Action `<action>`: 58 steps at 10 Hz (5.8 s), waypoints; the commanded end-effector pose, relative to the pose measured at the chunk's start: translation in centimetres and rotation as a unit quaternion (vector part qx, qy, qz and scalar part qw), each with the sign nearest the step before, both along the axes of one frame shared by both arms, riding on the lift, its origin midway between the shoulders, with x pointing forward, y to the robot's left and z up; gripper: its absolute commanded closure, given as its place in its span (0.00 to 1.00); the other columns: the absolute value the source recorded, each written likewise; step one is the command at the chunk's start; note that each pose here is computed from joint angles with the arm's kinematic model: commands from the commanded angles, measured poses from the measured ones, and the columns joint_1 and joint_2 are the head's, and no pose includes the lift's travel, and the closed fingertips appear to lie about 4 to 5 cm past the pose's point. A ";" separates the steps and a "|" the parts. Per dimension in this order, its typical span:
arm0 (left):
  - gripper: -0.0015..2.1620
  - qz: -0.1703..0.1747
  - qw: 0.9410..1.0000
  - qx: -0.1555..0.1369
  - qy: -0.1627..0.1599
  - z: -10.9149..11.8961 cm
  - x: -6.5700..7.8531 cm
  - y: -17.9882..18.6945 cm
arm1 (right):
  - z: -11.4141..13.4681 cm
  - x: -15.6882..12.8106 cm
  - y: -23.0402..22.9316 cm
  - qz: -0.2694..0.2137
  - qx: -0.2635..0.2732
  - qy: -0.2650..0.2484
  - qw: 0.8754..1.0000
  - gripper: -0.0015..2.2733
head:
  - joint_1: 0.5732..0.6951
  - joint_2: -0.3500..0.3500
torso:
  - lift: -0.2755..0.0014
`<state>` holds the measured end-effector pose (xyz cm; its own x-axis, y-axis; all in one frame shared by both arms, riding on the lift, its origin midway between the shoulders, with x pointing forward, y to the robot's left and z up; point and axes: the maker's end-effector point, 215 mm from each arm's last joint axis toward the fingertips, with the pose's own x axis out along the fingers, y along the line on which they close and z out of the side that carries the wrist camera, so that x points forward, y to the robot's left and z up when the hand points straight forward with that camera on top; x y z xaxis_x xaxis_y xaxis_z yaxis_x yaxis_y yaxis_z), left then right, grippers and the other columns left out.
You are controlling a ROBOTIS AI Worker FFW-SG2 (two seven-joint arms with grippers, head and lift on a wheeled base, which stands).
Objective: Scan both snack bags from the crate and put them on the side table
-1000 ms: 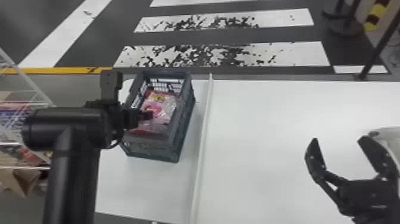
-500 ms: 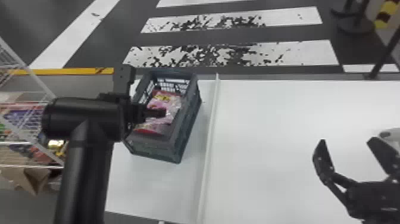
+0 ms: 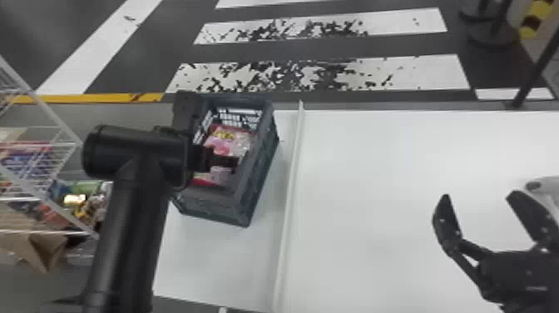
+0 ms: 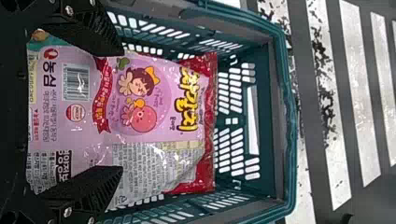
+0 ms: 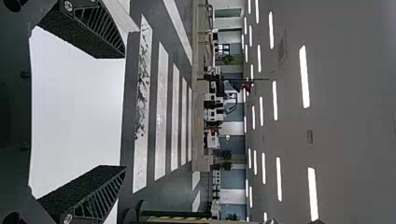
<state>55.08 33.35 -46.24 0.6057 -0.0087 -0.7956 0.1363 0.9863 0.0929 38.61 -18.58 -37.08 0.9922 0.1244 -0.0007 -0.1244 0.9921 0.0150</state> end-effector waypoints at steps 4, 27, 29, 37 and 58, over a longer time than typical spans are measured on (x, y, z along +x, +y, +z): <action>0.06 0.011 0.998 -0.005 0.063 -5.1 -2.1 0.7 | -1.2 1.2 1.5 0.021 -0.005 0.016 1.000 0.03 | 1.00 0.76 | 0.68; 0.98 0.046 0.896 -0.408 -0.172 11.8 -3.2 -0.6 | -2.2 1.0 2.8 0.033 -0.009 0.034 0.999 0.04 | 1.00 0.82 | 0.68; 0.98 0.025 0.882 -0.423 -0.205 15.3 -4.6 -2.8 | -2.3 0.9 2.8 0.034 -0.011 0.037 0.999 0.04 | 1.00 0.80 | 0.68; 0.98 -0.100 0.911 -0.383 -0.114 9.3 -6.9 -26.5 | -0.4 0.8 1.8 0.013 -0.002 0.010 1.000 0.04 | 1.00 0.42 | 0.68; 0.04 -0.025 0.930 -0.106 -0.350 13.6 -8.2 -10.2 | 0.8 1.3 2.4 0.017 0.007 0.005 1.000 0.50 | 1.00 0.47 | 0.68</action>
<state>47.34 20.64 -33.31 0.9569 -0.2008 -0.2099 0.1956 0.9796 -0.0457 39.76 -16.33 -36.14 0.9882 0.1531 -0.0023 -0.1530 0.9877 0.0313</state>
